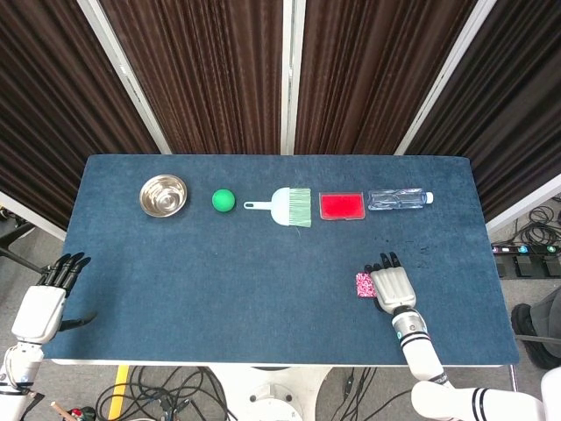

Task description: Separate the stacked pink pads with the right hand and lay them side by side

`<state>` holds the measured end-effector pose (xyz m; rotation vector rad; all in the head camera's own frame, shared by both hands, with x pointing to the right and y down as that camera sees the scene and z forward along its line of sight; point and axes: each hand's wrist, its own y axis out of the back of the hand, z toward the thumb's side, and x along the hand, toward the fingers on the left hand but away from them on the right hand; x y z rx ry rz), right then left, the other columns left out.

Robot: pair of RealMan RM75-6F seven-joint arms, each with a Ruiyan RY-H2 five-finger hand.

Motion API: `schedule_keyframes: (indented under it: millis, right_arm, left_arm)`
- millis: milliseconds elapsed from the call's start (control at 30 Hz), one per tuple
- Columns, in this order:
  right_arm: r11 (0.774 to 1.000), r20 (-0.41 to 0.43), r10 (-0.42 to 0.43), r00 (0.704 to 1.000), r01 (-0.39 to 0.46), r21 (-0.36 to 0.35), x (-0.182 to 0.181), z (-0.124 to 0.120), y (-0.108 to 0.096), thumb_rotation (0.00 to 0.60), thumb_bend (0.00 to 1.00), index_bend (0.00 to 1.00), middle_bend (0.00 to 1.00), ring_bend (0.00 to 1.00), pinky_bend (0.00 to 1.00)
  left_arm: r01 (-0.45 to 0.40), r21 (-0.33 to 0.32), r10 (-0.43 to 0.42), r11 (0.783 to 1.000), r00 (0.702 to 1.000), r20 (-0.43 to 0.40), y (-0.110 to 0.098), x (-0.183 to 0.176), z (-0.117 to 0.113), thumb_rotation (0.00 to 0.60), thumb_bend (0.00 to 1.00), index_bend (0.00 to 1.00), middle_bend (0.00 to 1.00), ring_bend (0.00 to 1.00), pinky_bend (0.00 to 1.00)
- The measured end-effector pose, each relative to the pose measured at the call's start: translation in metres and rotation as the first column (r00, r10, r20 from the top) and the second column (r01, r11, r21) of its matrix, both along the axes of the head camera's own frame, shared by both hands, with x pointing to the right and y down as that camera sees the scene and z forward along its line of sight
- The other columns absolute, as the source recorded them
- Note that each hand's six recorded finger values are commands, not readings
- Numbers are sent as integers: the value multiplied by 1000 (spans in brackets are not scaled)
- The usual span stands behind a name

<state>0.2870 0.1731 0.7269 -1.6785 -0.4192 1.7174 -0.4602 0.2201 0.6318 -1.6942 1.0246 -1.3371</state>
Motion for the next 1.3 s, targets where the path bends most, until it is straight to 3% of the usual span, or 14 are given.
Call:
schedule_keyframes:
  millis: [900, 1300]
  right_arm:
    - [999, 5, 3, 1000, -3, 34, 0, -8, -5, 600, 212, 312, 327, 53, 0]
    - [996, 10, -3, 1000, 2, 94, -9, -20, -41, 600, 212, 315, 330, 53, 0]
  left_arm:
    - [5, -6, -5, 1000, 1000, 2, 0, -1, 1, 600, 0, 104, 69, 42, 228]
    - [0, -9, 0, 1000, 1000, 5, 1, -1, 1, 600, 0, 104, 69, 42, 228]
